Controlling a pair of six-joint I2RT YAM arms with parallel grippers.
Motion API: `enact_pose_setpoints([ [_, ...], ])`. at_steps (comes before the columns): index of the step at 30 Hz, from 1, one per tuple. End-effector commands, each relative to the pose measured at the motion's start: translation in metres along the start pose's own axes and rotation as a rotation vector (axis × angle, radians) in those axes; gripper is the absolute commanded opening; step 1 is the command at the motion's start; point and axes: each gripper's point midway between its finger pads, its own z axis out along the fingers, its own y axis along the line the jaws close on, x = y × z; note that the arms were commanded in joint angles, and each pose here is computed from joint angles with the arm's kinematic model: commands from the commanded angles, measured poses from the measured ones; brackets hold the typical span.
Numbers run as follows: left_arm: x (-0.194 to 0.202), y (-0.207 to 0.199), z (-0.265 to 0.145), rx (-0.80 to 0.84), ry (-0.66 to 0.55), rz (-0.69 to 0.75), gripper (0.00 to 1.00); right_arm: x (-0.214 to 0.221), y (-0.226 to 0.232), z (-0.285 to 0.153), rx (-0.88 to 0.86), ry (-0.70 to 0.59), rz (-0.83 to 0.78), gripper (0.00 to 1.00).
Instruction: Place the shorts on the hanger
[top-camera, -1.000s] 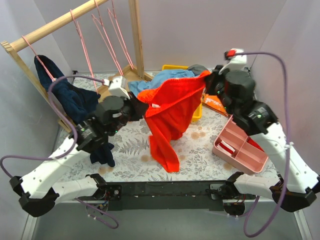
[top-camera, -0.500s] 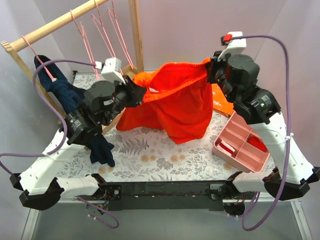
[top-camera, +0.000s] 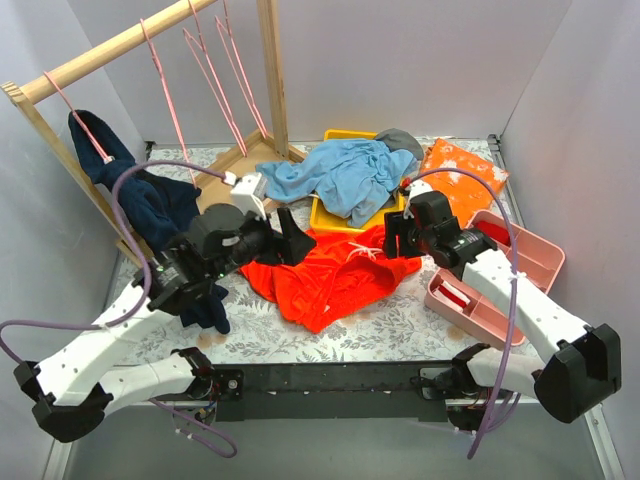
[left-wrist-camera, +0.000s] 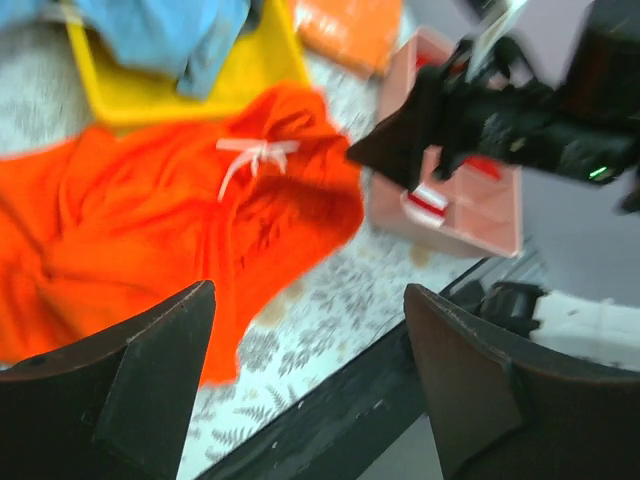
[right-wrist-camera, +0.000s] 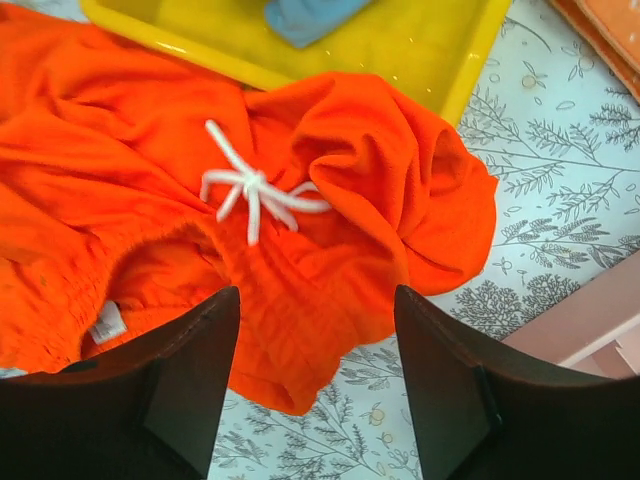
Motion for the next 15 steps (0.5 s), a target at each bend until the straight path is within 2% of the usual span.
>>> enact_pose_setpoints([
  [1,-0.097,-0.034,-0.054,0.042,-0.266,0.053,0.75,-0.072,0.026,-0.044,-0.116,-0.252,0.037,0.72],
  [6,-0.202,-0.001,-0.096,-0.363,-0.554,0.053,0.72,-0.076,0.034,-0.044,-0.155,-0.247,0.03,0.73],
  [8,-0.224,0.016,-0.114,-0.516,-0.633,0.095,0.73,-0.073,0.038,-0.036,-0.17,-0.222,0.027,0.73],
  [10,-0.241,0.019,-0.112,-0.588,-0.665,0.114,0.74,-0.073,0.038,-0.033,-0.171,-0.214,0.021,0.73],
  [11,-0.25,0.034,-0.113,-0.67,-0.669,0.146,0.74,-0.072,0.039,-0.029,-0.173,-0.204,0.016,0.73],
  [15,-0.281,0.069,-0.117,-0.769,-0.717,0.114,0.74,-0.071,0.041,-0.025,-0.183,-0.192,0.01,0.73],
])
